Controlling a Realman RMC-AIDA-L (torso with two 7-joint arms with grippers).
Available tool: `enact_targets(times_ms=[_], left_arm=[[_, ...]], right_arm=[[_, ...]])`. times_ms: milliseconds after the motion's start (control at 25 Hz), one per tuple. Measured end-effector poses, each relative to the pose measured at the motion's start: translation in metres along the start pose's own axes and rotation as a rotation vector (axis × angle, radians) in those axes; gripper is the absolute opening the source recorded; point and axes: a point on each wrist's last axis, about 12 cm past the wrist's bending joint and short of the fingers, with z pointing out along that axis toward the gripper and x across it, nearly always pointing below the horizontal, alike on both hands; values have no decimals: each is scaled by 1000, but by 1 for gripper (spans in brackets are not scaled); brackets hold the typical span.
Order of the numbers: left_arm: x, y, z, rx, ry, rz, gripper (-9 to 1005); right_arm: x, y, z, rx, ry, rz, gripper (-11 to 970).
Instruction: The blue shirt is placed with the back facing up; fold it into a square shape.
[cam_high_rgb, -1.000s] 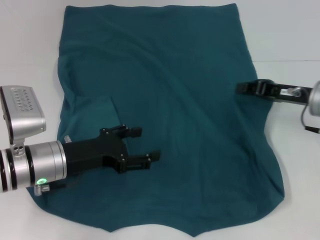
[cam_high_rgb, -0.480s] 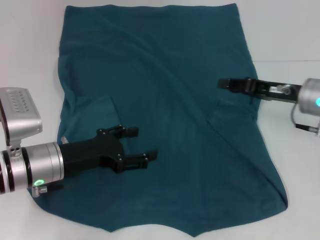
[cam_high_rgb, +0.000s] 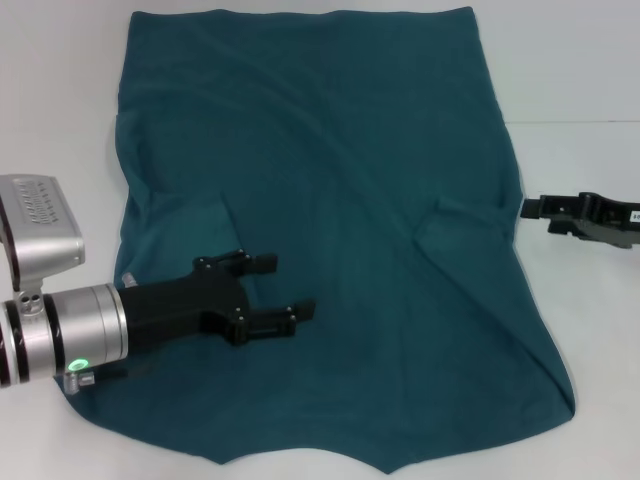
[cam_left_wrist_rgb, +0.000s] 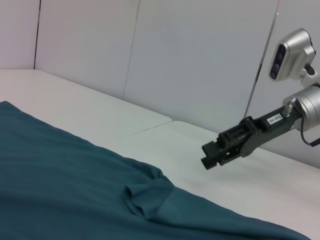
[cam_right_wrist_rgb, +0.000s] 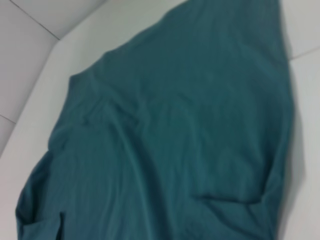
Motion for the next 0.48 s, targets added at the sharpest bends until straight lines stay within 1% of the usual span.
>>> enact_targets(times_ms=[160, 480], left_arm=[[0, 0, 0, -1, 0, 1, 875], [0, 1, 0, -7, 2, 3, 875]], right_arm=[[3, 0, 4, 12, 3, -1, 646], [11, 11, 31, 68, -7, -45, 645]])
